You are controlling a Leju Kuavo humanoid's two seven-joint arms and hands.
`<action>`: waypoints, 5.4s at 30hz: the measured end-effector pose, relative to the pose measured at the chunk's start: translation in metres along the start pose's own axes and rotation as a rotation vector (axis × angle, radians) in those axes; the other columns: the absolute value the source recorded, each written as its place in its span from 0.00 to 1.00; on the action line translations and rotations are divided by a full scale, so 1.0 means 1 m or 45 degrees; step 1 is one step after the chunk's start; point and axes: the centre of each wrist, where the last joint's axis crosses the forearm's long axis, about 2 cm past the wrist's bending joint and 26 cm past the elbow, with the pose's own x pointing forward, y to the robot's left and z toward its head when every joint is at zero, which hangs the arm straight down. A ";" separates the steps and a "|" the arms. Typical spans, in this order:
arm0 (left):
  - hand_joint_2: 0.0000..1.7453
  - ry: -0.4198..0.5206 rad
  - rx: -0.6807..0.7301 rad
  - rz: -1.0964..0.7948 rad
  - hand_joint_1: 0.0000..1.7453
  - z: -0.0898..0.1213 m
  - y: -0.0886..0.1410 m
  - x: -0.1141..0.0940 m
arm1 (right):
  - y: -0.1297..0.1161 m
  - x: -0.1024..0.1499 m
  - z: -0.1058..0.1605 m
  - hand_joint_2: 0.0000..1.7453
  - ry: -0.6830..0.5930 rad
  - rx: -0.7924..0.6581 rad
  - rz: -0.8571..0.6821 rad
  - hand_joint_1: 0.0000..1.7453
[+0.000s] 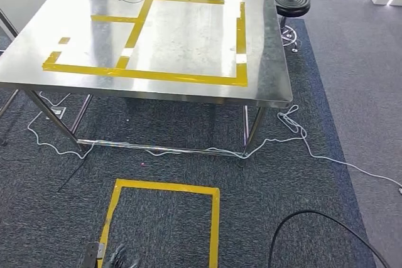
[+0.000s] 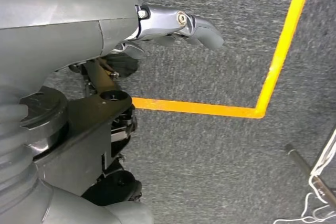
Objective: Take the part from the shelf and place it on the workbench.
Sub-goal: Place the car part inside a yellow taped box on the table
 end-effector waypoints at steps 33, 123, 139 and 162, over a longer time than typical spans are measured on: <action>1.00 -0.007 -0.062 0.020 0.00 0.000 0.000 0.000 | 0.000 0.000 0.000 1.00 0.000 0.001 0.001 1.00; 1.00 0.006 0.023 -0.016 0.00 -0.003 -0.001 0.004 | 0.002 -0.003 0.002 1.00 -0.018 0.033 0.029 1.00; 1.00 0.005 0.015 -0.022 0.00 -0.003 0.006 0.007 | 0.008 -0.022 0.011 1.00 0.010 0.094 0.069 1.00; 1.00 0.026 -0.045 -0.058 0.00 -0.013 0.006 0.022 | 0.066 -0.224 -0.032 1.00 0.428 1.112 0.552 1.00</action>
